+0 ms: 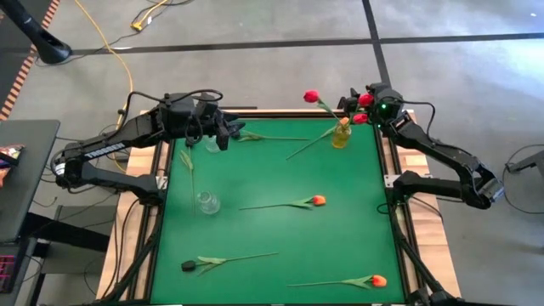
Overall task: Sort flowers into vase by color
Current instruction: Put the red flower into the yellow vase
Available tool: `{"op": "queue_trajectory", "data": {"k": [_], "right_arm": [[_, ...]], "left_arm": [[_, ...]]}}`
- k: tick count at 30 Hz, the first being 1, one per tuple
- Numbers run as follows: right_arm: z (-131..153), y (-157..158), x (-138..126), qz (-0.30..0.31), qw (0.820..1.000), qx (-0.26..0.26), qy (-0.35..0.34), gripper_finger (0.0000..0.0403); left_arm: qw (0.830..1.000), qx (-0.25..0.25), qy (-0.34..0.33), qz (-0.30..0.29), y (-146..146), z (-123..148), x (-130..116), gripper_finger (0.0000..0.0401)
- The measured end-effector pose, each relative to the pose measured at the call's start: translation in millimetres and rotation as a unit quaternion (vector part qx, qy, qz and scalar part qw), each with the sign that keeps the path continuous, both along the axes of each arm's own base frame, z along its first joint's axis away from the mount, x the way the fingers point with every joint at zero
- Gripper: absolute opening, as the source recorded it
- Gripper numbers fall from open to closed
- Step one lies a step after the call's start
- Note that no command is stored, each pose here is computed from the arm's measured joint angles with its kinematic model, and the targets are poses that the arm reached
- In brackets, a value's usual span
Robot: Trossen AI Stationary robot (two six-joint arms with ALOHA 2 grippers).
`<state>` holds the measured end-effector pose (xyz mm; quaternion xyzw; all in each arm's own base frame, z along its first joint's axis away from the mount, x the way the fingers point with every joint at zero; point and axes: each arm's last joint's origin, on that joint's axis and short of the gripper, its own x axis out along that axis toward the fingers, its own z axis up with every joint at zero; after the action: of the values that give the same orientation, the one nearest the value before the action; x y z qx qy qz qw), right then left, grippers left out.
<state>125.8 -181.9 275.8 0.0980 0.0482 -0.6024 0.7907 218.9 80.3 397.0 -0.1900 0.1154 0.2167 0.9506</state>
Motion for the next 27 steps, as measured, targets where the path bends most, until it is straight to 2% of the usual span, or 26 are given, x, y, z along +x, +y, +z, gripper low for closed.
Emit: {"op": "queue_trajectory", "data": {"k": [9,17,22,27], "right_arm": [[0.0,0.0,0.0,0.001,1.000,-0.001,0.004,0.0267],[0.0,3.7,5.3,0.031,0.996,-0.025,0.081,0.0224],[2.3,5.8,8.8,0.031,0.999,-0.021,0.027,0.0218],[5.4,5.2,9.0,0.028,0.999,-0.029,0.002,0.0236]], "left_arm": [[1.000,0.000,0.000,0.000,0.0,0.0,0.0,0.0180],[1.000,0.000,0.000,0.000,0.0,0.0,0.0,0.0180],[1.000,-0.001,0.000,0.000,0.0,0.0,0.0,0.0180],[1.000,-0.001,0.000,0.000,0.0,0.0,0.0,0.0180]]}}
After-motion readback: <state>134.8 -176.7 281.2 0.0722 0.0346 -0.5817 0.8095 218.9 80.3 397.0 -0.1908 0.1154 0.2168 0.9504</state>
